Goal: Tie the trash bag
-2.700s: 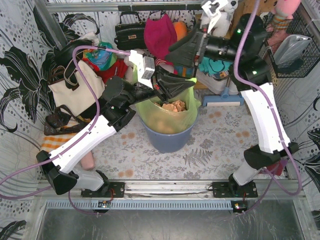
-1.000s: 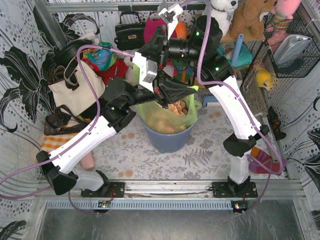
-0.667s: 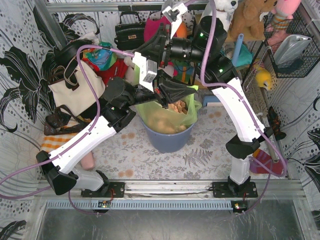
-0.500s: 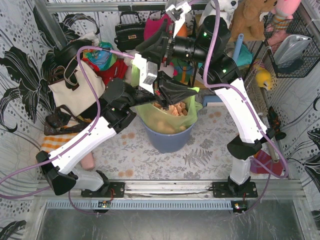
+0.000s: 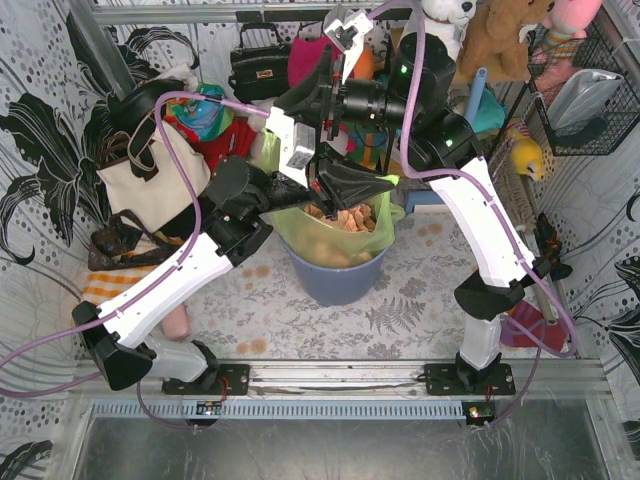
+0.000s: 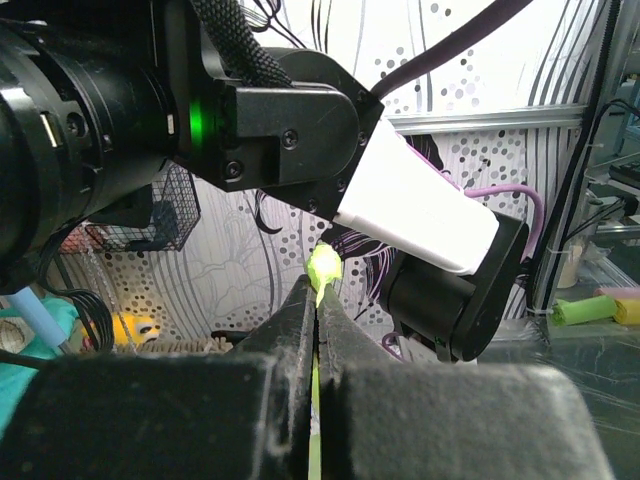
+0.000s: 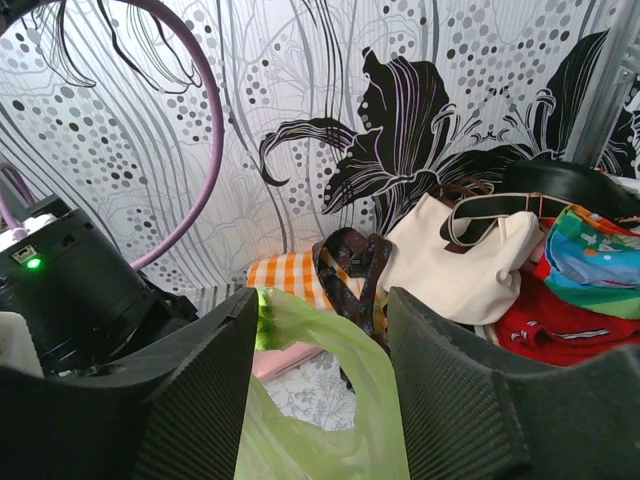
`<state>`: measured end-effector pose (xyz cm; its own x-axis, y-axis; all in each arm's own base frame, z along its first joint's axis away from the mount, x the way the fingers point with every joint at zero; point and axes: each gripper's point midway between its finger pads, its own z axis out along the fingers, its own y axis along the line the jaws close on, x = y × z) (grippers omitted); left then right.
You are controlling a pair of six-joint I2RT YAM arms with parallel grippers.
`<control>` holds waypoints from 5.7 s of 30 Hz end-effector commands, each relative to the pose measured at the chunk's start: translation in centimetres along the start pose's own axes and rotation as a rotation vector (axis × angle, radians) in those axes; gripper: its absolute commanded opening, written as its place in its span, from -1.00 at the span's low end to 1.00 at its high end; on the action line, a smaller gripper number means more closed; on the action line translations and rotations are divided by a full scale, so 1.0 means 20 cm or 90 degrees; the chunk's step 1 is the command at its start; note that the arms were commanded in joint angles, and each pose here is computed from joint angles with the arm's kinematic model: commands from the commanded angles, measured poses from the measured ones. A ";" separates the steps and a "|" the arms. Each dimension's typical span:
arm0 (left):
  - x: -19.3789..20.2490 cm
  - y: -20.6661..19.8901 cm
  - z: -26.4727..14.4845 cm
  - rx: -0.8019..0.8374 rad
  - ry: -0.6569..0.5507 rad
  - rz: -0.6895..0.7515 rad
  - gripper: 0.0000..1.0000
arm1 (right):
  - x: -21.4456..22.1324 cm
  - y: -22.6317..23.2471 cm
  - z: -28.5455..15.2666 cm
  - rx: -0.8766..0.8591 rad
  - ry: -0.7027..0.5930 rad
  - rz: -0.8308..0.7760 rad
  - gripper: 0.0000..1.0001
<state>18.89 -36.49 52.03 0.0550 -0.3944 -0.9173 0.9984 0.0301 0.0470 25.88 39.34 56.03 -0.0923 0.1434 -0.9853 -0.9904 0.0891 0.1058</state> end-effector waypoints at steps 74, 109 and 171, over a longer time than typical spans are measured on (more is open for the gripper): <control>0.11 -0.14 -0.02 0.128 0.067 -0.022 -0.95 | -0.03 0.22 0.05 -0.097 -0.012 -0.019 0.46; 0.11 -0.23 -0.06 0.167 0.078 -0.009 -0.97 | -0.31 0.01 -0.16 0.162 -0.113 -0.088 0.48; 0.00 -0.07 -0.01 0.040 0.033 0.057 -0.99 | -0.25 -0.01 -0.16 0.085 -0.074 -0.032 -1.00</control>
<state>16.35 -37.05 49.02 0.0523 -0.2764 -0.9596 0.9878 -0.1268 0.0903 26.95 37.60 57.41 -0.0517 0.1758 -0.9831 -0.9844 0.1566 0.0798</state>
